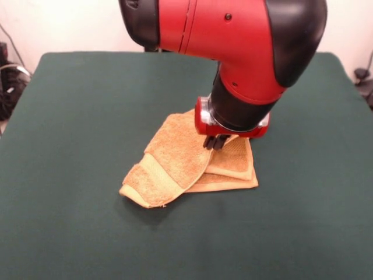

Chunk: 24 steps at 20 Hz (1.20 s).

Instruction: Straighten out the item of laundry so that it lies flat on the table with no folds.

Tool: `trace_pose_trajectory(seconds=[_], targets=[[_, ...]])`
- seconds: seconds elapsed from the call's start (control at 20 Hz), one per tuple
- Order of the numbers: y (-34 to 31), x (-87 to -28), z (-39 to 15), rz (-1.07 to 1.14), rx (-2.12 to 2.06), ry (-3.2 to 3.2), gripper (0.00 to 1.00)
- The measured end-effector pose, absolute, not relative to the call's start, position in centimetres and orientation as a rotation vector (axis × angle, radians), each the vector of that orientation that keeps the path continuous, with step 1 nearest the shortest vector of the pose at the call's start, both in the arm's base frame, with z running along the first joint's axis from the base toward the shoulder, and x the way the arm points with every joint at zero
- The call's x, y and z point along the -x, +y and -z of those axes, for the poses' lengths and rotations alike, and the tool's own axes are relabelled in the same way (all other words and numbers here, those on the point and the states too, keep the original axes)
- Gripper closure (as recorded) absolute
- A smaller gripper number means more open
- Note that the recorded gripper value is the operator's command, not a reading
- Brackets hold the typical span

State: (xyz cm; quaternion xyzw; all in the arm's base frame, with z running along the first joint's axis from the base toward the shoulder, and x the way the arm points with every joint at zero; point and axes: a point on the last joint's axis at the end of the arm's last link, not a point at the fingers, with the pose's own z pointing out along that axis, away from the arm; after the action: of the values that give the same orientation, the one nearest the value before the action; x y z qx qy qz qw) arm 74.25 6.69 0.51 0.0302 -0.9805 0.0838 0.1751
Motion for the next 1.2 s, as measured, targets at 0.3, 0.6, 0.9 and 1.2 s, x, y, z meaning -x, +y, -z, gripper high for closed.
trace_pose_trajectory(seconds=[0.3,0.6,0.9,1.2], targets=[[6.1,-73.8,-0.1,-0.232,-0.076,-2.776,1.0],[5.8,-73.8,-0.3,-0.233,-0.074,-2.796,1.0],[5.8,-74.2,-1.2,-0.236,-0.072,-2.809,1.0],[5.8,-74.6,-2.3,-0.239,-0.071,-2.825,1.0]])
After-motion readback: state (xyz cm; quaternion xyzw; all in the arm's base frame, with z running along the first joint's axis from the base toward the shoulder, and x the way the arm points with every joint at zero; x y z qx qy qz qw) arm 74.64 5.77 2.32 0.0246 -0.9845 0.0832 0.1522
